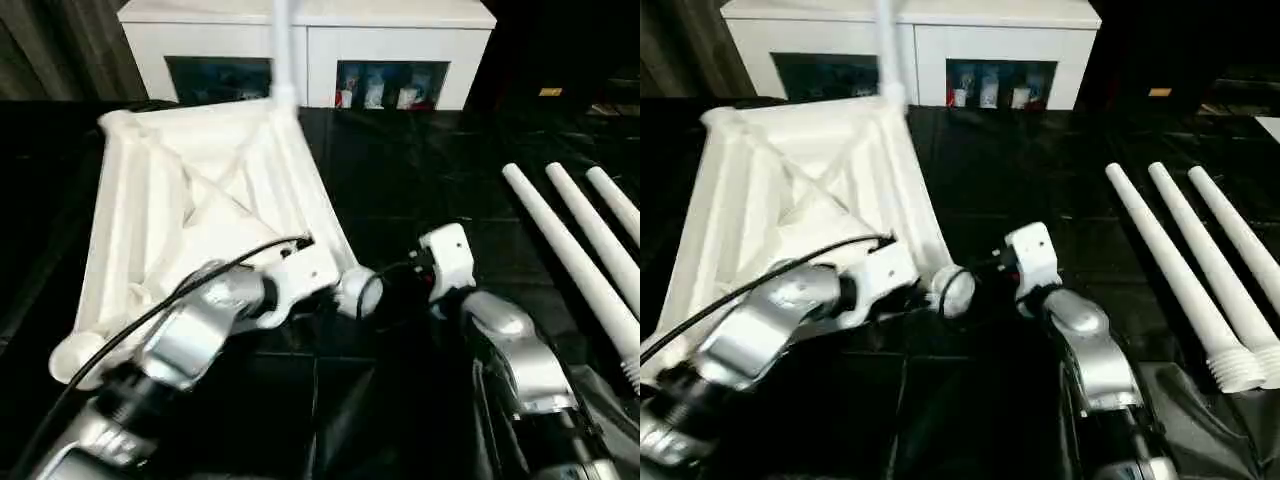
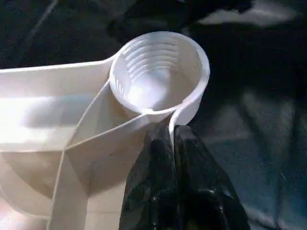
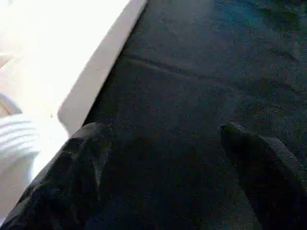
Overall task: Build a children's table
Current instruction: Rotate table base
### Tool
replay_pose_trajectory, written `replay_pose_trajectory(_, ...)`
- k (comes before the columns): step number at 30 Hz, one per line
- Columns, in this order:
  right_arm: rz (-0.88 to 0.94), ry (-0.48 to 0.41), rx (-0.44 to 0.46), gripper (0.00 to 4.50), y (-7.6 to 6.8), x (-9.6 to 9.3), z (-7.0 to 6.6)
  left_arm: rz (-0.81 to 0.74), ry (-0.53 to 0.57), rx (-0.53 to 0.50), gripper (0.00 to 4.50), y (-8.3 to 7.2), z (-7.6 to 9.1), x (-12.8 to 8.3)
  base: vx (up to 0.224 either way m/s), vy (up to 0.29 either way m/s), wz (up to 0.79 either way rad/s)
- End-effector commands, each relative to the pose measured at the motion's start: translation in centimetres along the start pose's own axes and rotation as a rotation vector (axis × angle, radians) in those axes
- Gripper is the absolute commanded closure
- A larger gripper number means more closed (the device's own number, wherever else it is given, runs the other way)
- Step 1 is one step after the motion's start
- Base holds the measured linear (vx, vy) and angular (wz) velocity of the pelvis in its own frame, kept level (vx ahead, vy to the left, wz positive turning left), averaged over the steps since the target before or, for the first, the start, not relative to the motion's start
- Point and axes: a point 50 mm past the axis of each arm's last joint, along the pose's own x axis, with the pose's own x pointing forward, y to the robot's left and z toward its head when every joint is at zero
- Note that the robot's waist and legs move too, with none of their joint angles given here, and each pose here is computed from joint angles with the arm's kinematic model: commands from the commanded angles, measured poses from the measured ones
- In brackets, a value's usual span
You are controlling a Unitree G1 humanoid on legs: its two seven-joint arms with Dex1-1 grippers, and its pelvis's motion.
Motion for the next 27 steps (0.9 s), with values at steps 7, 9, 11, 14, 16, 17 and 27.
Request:
replay_pose_trajectory(7,-0.035,-0.006,0.008,0.37,-0.7,-1.5,0.1,0.003,-0.004,0.09,4.47,-0.1,0.9,0.1,0.0,0.0,0.0)
replay_pose_trajectory(9,-0.045,-0.008,0.01,0.37,-0.8,-1.8,0.2,0.031,-0.02,0.079,4.47,0.1,1.0,0.3,0.0,0.0,0.0)
replay_pose_trajectory(11,-0.05,-0.012,0.012,0.37,-0.9,-2.0,0.3,0.026,-0.058,0.051,4.05,0.2,1.4,0.4,0.0,0.0,0.0)
replay_pose_trajectory(14,-0.055,-0.018,0.013,0.37,-0.9,-2.4,0.7,0.038,-0.098,0.022,3.9,0.2,2.1,0.1,0.0,0.0,0.0)
replay_pose_trajectory(16,-0.057,-0.02,0.005,0.37,-0.9,-2.7,1.0,0.037,-0.12,0.012,3.72,0.2,2.4,-0.2,0.0,0.0,0.0)
replay_pose_trajectory(17,-0.057,-0.021,0.002,0.37,-1.0,-2.8,1.1,0.028,-0.126,0.015,3.65,0.1,2.5,-0.3,0.0,0.0,0.0)
replay_pose_trajectory(27,-0.174,-0.003,-0.027,0.37,-2.7,-4.1,2.9,0.169,-0.304,-0.056,2.94,1.3,3.0,-2.2,0.0,0.0,0.0)
